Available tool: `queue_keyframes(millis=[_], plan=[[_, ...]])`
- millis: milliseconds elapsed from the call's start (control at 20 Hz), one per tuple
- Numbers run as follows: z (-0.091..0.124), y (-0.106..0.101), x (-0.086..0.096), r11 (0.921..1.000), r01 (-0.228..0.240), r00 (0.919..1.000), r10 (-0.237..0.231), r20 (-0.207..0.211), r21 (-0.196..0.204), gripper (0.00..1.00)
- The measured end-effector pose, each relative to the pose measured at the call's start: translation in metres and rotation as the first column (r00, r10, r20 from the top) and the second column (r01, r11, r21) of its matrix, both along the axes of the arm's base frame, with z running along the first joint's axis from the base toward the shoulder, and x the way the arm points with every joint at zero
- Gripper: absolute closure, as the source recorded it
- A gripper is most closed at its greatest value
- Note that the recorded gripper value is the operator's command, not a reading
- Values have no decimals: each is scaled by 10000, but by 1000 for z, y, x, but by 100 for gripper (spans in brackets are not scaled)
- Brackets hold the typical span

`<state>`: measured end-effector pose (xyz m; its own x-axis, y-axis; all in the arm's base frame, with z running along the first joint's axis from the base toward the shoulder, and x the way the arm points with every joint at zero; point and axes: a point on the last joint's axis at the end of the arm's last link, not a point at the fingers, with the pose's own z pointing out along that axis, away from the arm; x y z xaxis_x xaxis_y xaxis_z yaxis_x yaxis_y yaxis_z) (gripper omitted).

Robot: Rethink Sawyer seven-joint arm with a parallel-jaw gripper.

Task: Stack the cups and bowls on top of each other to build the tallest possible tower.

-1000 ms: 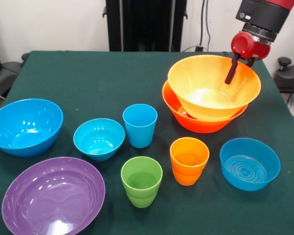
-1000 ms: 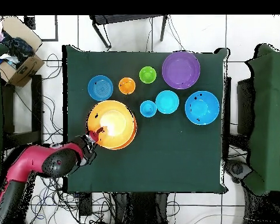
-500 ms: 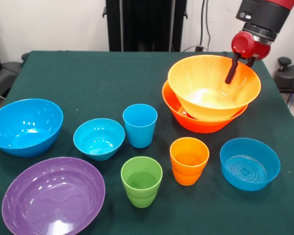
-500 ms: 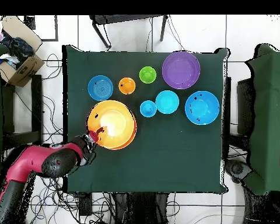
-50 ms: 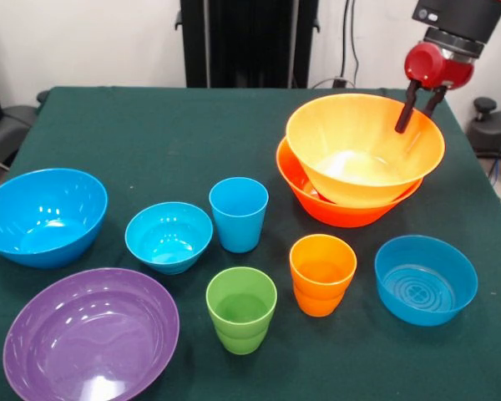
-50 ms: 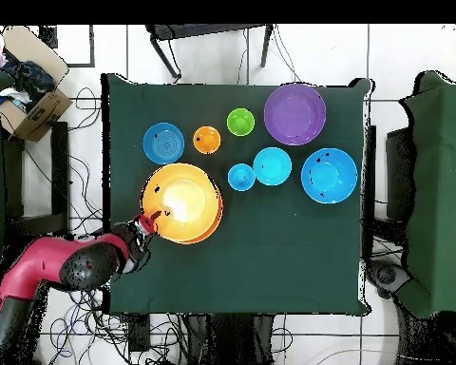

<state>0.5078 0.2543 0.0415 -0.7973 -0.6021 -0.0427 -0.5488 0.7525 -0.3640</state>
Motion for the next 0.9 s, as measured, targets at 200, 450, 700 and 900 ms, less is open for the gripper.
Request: queue_keyframes(millis=[200,450,700,900], plan=[[8,3,-2,9998,98,9998,-95,-188,174,0],[22,6,-3,9991,225,9988,-208,-452,369,0],[32,6,-3,9981,340,9977,-310,-601,508,0],[44,2,4,9957,538,9974,-500,-519,750,0]])
